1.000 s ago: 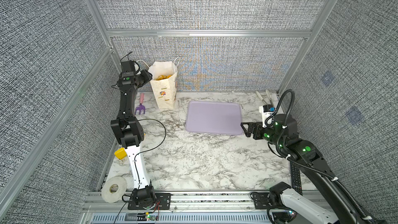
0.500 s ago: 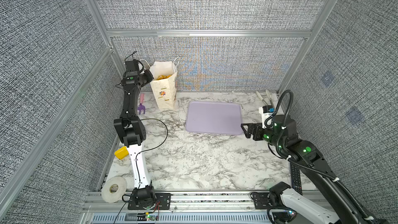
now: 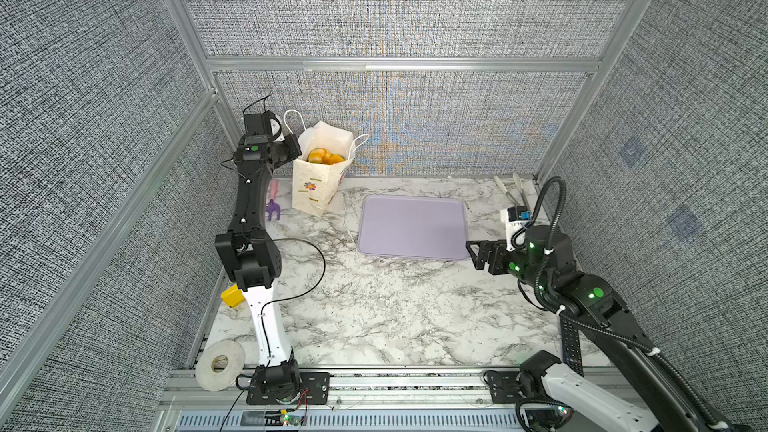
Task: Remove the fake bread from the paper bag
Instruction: 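Lower the left gripper and pinch the rim of the paper bag, then tip the paper bag over toward the tray with the left gripper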
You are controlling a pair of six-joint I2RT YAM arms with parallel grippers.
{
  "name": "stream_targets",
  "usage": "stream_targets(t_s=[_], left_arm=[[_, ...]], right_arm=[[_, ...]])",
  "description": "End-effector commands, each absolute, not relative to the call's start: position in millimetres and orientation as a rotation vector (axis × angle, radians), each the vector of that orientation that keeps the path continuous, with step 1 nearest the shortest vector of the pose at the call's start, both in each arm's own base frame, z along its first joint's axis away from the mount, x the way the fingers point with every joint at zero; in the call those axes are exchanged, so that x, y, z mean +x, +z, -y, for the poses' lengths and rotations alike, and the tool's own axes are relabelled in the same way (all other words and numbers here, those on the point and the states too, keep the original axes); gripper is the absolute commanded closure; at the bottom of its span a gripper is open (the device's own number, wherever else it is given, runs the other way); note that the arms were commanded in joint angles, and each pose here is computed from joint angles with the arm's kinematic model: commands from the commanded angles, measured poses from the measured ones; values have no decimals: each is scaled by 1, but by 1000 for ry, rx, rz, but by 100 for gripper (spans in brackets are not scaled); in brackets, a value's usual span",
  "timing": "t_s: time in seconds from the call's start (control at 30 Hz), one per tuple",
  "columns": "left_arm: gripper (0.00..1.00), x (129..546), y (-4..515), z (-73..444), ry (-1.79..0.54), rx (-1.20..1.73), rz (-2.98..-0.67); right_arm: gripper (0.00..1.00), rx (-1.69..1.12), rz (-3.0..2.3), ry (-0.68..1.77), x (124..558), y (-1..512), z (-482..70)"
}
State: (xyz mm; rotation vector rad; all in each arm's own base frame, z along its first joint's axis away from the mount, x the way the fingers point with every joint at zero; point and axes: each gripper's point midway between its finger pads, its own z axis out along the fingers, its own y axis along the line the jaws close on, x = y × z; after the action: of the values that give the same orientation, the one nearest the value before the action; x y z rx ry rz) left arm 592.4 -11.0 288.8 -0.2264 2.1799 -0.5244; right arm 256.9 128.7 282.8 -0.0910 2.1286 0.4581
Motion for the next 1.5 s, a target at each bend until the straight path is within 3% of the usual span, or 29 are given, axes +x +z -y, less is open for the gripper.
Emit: stream_targets(t_s=[0.0, 0.57, 0.87, 1.07, 1.13, 1.17, 1.2, 1.27, 1.47], left_arm=[[100, 565, 284, 19, -558, -203, -2218], [100, 423, 252, 28, -656, -382, -2256], [100, 379, 248, 11, -552, -408, -2266], [100, 374, 264, -1, -473, -404, -2245], [78, 376, 270, -3, -457, -398, -2243], [60, 376, 275, -5, -445, -394, -2242], [50, 376, 280, -5, -435, -385, -2237], [40, 375, 286, -7, -415, -375, -2227], [34, 365, 292, -13, -344, -356, -2219]], right_arm=[[5, -69, -2132, 458, 253, 285, -128], [5, -126, -2121, 472, 220, 294, -145], [5, -161, -2135, 453, 208, 296, -148], [5, -170, -2134, 447, 207, 297, -150], [5, -173, -2135, 449, 207, 297, -151], [5, -174, -2137, 447, 206, 297, -152], [5, -174, -2140, 438, 206, 297, -151], [5, -178, -2141, 427, 205, 297, -150], [5, -190, -2145, 409, 205, 294, -150]])
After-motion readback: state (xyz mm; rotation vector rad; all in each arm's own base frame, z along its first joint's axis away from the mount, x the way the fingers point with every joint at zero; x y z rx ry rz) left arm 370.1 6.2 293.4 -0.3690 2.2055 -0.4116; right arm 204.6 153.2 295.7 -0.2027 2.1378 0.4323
